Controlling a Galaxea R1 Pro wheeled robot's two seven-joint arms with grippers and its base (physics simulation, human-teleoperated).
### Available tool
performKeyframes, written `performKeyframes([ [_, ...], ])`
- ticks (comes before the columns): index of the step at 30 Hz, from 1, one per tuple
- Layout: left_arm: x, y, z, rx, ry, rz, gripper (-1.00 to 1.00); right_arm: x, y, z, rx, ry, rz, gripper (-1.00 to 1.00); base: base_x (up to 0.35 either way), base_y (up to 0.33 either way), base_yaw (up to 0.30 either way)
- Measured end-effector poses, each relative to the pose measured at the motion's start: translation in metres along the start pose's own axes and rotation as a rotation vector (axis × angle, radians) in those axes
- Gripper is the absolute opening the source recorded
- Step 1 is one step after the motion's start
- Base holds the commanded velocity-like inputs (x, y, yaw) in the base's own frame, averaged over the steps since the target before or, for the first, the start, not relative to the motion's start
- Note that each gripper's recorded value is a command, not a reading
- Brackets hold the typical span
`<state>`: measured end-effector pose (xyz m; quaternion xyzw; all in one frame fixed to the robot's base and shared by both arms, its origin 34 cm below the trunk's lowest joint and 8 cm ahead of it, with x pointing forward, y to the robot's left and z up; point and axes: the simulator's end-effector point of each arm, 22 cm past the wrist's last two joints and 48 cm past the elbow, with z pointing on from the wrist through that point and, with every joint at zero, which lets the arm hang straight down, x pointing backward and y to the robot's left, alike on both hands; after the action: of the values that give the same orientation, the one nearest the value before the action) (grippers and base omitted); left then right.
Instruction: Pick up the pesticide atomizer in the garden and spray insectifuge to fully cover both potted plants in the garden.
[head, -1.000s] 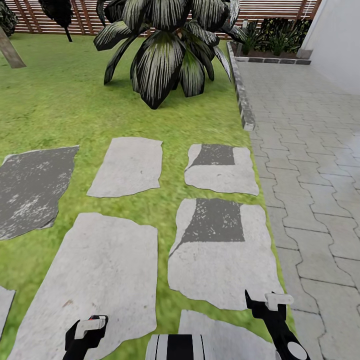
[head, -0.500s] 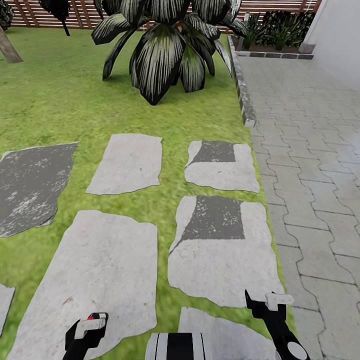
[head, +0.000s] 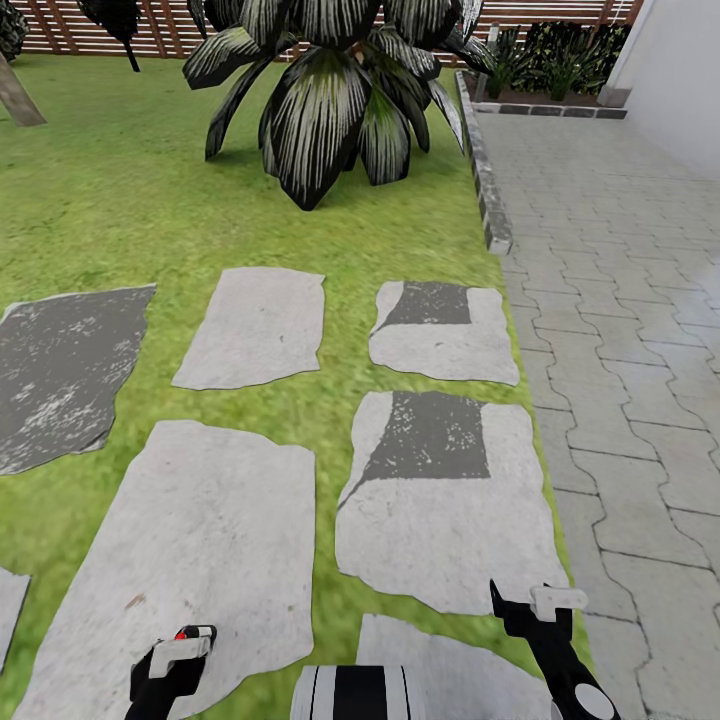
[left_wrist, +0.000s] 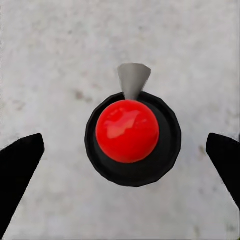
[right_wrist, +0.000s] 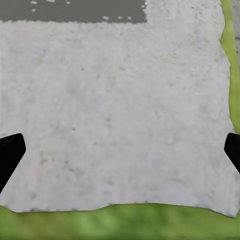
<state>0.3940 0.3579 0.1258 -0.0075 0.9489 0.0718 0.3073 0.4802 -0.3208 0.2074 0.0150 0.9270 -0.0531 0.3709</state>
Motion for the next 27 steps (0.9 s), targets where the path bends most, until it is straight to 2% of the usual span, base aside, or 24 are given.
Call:
performKeyframes([
  [27,-0.0018,0.0007,0.0006,-0.001,-0.004,-0.001,-1.0,0.0002,0.0,0.0,0.0,0.0,0.0,1.0,0.0,0.0,0.0],
])
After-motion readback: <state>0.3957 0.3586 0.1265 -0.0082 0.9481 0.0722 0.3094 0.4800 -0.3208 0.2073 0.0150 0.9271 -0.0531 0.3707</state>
